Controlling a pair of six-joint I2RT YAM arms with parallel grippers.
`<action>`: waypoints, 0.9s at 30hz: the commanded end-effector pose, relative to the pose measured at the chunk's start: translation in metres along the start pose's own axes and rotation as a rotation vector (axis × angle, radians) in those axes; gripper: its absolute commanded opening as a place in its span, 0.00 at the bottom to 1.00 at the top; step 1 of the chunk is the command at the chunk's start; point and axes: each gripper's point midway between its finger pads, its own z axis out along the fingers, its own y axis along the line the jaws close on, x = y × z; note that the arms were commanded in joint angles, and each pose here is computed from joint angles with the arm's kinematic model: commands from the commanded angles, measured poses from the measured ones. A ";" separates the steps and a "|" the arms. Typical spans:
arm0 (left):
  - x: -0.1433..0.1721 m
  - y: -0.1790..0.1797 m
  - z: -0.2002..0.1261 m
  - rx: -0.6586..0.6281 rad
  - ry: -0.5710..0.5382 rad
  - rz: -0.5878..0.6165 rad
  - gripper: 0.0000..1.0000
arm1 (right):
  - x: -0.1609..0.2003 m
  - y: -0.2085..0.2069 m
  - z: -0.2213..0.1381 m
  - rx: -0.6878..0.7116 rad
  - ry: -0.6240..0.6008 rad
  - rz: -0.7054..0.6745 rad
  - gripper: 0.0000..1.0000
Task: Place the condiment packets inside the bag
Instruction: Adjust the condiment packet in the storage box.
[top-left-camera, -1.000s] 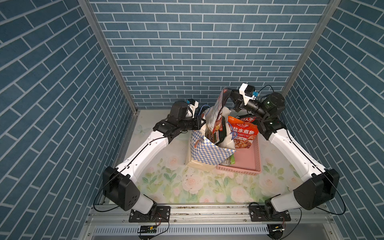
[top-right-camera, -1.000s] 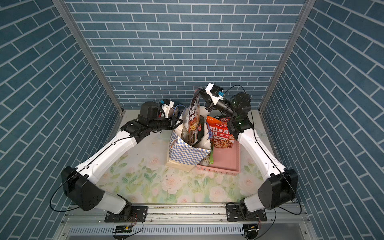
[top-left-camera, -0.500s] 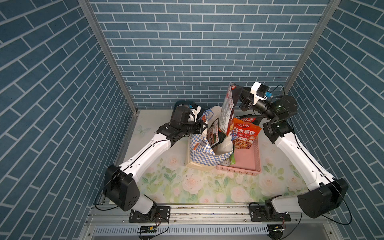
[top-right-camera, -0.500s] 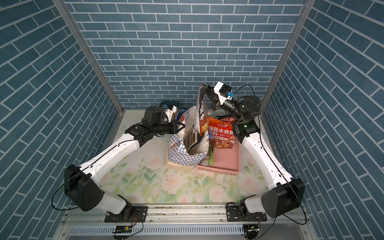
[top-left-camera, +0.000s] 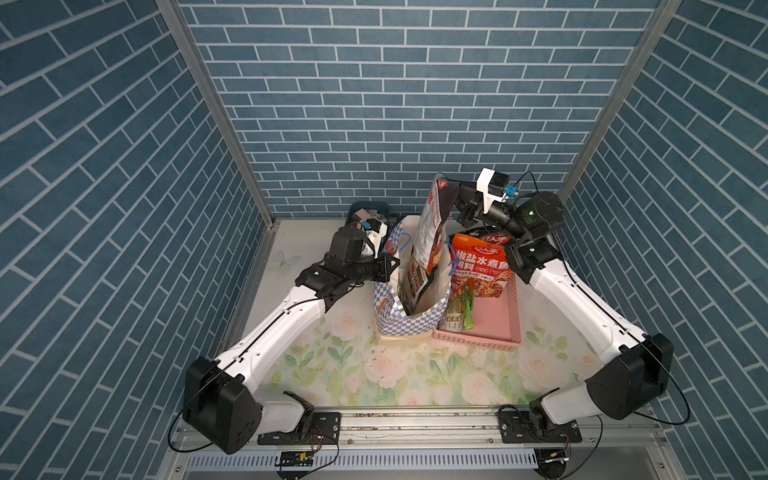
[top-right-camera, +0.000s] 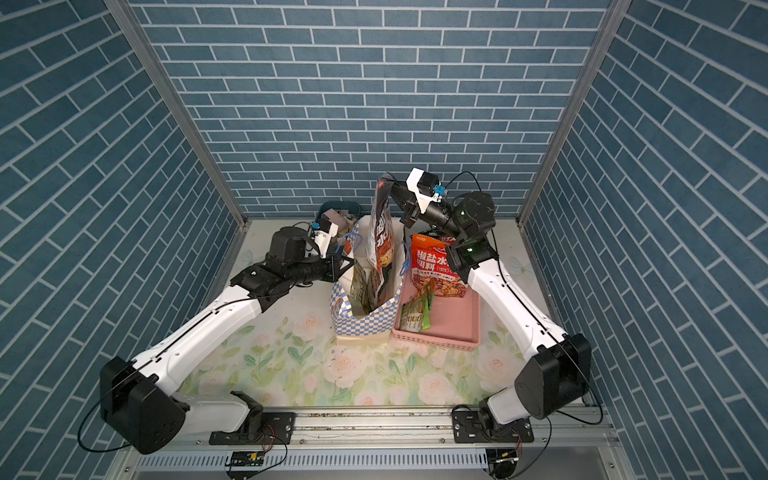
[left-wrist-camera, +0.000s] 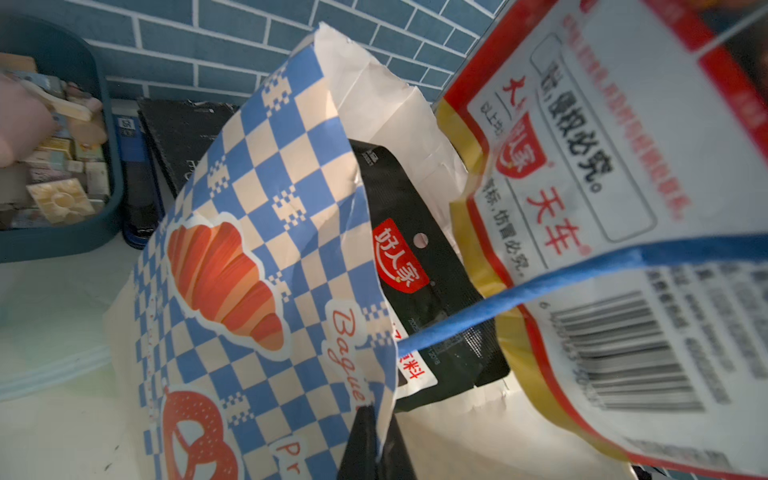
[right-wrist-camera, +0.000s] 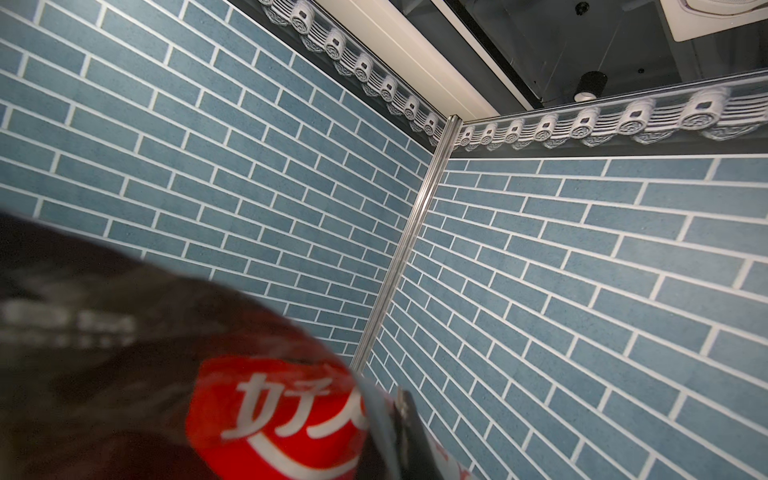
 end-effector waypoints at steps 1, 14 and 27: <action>-0.004 0.007 -0.007 -0.020 -0.012 0.023 0.00 | -0.049 -0.001 -0.005 0.031 -0.128 -0.073 0.00; -0.024 -0.014 -0.009 0.077 -0.071 0.032 0.00 | -0.051 0.009 0.016 -0.048 -0.178 -0.025 0.00; -0.063 -0.063 0.000 0.242 -0.116 0.053 0.00 | -0.037 -0.014 -0.002 0.109 -0.113 -0.077 0.00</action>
